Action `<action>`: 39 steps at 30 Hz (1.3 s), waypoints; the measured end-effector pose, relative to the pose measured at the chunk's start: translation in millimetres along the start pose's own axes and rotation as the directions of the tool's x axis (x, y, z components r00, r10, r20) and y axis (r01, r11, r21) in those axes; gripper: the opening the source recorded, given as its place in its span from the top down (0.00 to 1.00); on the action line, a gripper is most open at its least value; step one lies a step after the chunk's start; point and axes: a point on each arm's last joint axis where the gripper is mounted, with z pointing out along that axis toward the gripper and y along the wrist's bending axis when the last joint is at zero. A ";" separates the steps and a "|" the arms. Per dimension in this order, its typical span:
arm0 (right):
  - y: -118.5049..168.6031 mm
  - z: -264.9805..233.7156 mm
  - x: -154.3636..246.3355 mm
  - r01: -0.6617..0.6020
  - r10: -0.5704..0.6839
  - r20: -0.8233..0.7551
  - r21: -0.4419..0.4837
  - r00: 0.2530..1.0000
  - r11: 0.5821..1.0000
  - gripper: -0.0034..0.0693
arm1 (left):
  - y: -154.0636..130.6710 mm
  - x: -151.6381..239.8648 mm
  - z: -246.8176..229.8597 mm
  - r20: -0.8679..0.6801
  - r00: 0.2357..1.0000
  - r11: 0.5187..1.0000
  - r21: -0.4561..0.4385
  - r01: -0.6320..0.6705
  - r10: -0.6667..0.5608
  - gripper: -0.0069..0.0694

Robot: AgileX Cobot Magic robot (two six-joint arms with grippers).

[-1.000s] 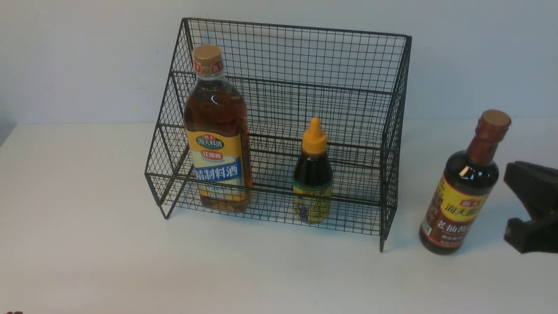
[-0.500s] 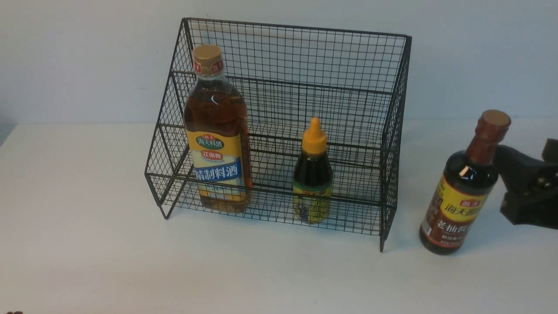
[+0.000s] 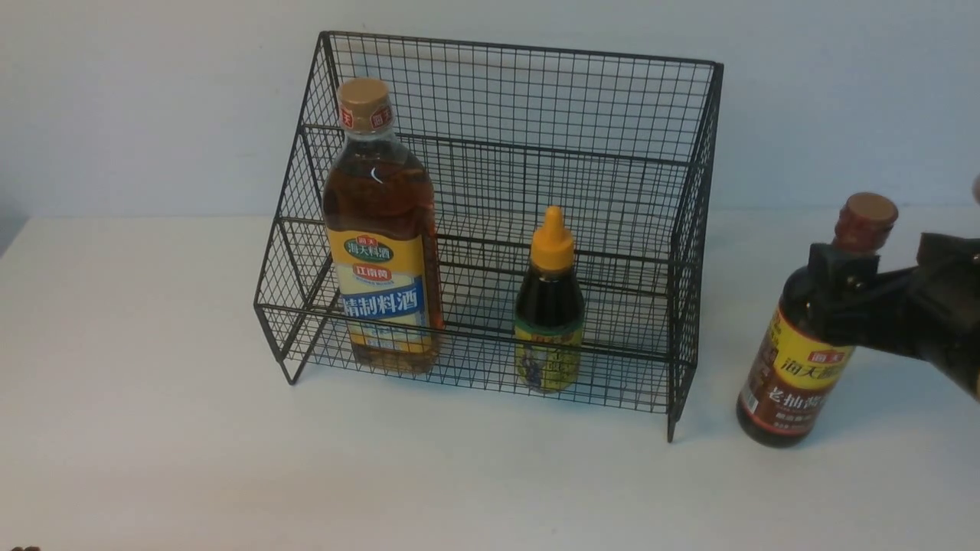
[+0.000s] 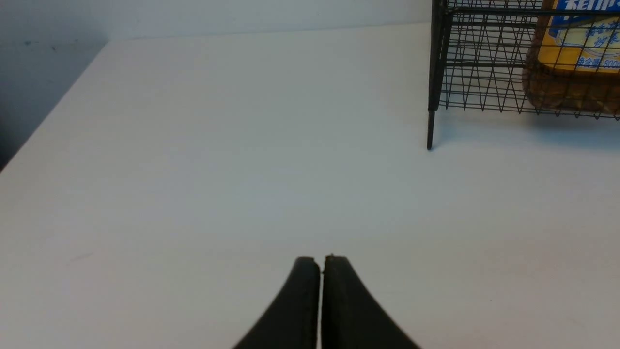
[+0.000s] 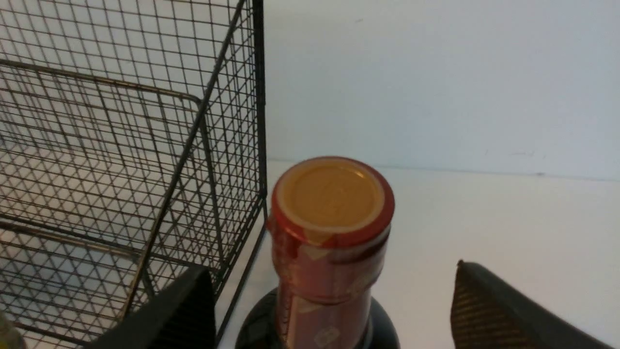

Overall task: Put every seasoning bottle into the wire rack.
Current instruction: Use the right arm to grab the condiment bottle closest to it

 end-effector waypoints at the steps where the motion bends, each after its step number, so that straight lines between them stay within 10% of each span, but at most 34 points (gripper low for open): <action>1: 0.2 2.0 0.8 0.004 -0.004 -0.005 0.009 1.000 1.000 0.13 | 0.0 0.0 0.0 0.000 1.000 1.000 0.000 0.000 0.000 0.92; 39: -0.8 39.1 -0.6 -0.090 0.092 -0.083 0.026 0.992 0.996 0.23 | 0.0 0.0 0.0 0.000 1.000 1.000 0.000 0.000 0.000 0.92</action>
